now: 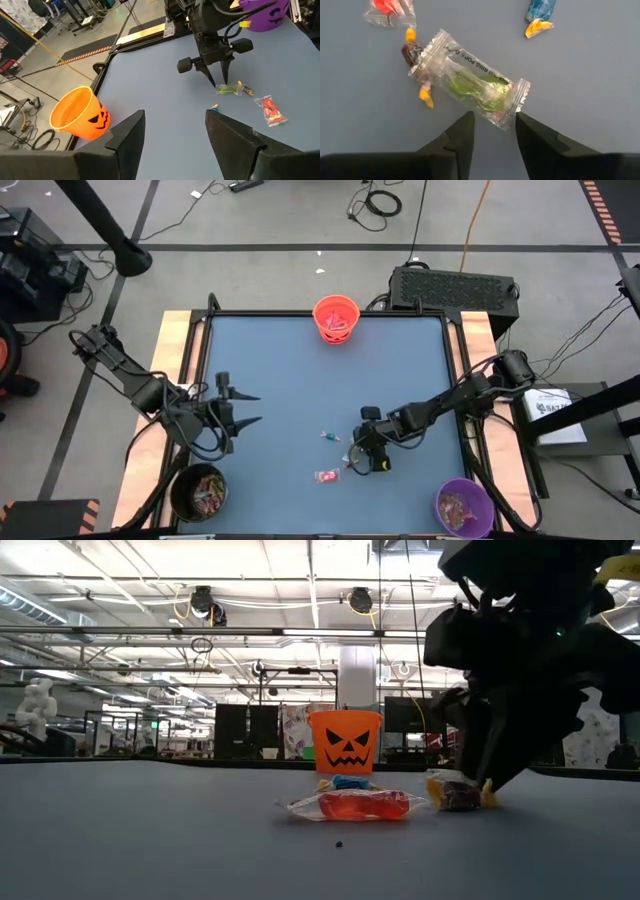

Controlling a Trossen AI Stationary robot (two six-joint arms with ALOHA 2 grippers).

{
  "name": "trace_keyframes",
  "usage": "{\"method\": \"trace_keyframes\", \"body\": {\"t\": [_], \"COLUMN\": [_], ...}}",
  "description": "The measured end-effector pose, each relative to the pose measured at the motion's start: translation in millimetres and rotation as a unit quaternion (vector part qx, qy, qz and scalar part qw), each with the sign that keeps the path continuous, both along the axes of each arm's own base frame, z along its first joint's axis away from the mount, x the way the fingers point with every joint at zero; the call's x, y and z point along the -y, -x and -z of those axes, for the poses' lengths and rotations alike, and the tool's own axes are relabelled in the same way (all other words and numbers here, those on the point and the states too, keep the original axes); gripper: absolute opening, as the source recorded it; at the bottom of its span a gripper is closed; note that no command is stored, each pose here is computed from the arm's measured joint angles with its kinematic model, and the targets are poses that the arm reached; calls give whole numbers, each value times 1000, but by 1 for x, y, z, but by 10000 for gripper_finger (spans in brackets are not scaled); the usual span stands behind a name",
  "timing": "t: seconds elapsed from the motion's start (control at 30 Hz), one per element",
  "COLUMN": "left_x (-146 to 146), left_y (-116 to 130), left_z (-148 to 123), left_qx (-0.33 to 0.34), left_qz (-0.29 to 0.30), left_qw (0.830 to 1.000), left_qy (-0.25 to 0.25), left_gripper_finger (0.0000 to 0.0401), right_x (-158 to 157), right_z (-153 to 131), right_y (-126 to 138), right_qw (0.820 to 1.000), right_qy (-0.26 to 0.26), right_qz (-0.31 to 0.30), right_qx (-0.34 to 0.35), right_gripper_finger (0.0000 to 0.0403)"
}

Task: Sort candy by brand, put in halloween buckets
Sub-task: Put the small green gummy into the purple bucket

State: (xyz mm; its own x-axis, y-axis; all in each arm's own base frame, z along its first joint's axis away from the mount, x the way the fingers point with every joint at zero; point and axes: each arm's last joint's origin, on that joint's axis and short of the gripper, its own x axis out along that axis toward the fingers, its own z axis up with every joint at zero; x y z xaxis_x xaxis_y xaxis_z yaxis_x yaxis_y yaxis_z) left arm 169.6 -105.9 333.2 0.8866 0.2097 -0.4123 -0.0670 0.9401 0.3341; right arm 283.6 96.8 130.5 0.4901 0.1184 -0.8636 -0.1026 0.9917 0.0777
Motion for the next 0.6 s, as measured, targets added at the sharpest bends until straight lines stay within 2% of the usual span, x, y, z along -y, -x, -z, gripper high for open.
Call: {"method": "trace_keyframes", "body": {"t": [0.43,0.6], "left_x": [0,0], "left_y": [0,0], "left_z": [0,0], "left_qx": [0,-1], "left_qz": [1,1], "left_qw": [1000,1000], "left_qy": [-3,-3], "left_gripper_finger": [216,216], "right_x": [2,2], "right_z": [0,0], "right_y": [0,-1], "right_qw": [1000,1000], "right_qy": [4,5], "right_qz": [11,11], "right_qx": [1,5], "right_gripper_finger": [10,1]}}
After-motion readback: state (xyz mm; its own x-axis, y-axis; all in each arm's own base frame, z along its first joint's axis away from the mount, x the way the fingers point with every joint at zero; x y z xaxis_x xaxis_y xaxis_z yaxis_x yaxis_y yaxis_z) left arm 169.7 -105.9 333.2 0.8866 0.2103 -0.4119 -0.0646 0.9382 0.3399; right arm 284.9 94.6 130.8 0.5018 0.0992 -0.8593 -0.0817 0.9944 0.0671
